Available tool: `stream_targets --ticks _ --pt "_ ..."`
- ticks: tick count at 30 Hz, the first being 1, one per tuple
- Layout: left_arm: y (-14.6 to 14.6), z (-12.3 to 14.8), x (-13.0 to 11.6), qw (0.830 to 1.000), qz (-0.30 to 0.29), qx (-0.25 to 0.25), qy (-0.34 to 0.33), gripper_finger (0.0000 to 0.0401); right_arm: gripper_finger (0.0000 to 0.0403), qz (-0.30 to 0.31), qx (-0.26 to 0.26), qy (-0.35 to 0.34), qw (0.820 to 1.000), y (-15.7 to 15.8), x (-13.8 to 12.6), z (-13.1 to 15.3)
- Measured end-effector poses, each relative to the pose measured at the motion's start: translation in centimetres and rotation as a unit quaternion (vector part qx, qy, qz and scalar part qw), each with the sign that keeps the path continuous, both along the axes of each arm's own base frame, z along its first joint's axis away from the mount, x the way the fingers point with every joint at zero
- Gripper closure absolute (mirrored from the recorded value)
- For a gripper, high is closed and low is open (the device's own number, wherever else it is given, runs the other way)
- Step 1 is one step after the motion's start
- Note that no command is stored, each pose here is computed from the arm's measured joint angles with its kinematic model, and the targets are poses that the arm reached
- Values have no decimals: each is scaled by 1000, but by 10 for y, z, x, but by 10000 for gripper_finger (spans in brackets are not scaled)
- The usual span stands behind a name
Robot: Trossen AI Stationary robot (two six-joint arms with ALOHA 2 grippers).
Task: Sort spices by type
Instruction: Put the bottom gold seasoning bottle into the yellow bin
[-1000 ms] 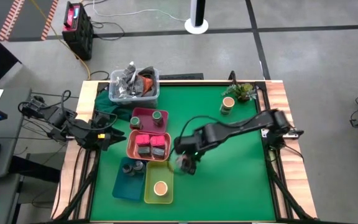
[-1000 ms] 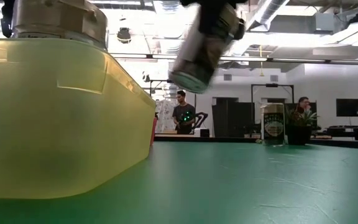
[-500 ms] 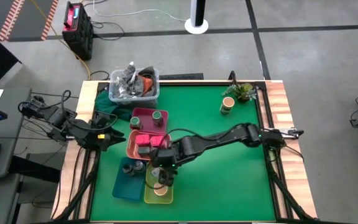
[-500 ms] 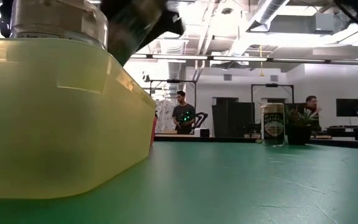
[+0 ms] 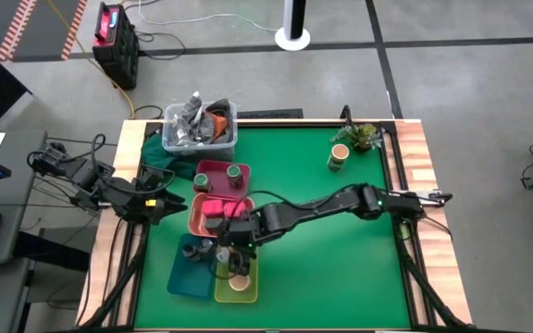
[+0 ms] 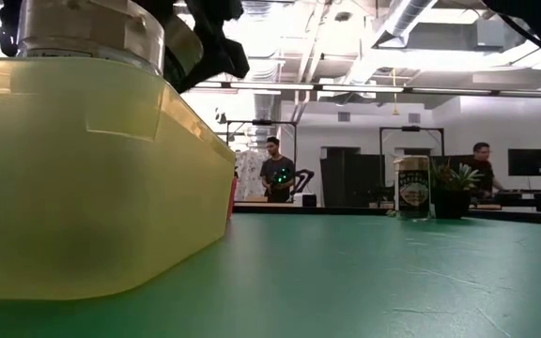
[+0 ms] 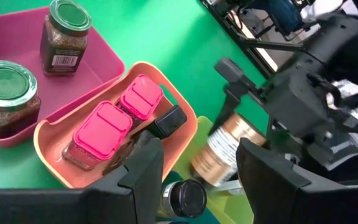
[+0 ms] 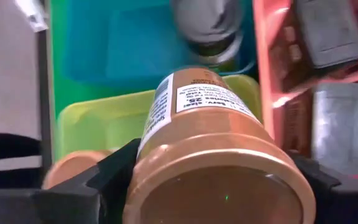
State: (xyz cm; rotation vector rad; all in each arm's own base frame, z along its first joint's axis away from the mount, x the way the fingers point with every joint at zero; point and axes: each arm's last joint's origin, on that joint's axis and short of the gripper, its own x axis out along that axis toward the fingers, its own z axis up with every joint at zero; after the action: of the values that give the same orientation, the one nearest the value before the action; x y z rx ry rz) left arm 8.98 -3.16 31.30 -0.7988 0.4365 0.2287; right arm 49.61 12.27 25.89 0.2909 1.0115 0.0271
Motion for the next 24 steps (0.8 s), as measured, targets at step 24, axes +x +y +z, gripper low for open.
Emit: stream_targets --ticks 24 --pt "-1 0 0 1000 -12 -3 3 208 86 67 -46 129 988 2 -20 -21"
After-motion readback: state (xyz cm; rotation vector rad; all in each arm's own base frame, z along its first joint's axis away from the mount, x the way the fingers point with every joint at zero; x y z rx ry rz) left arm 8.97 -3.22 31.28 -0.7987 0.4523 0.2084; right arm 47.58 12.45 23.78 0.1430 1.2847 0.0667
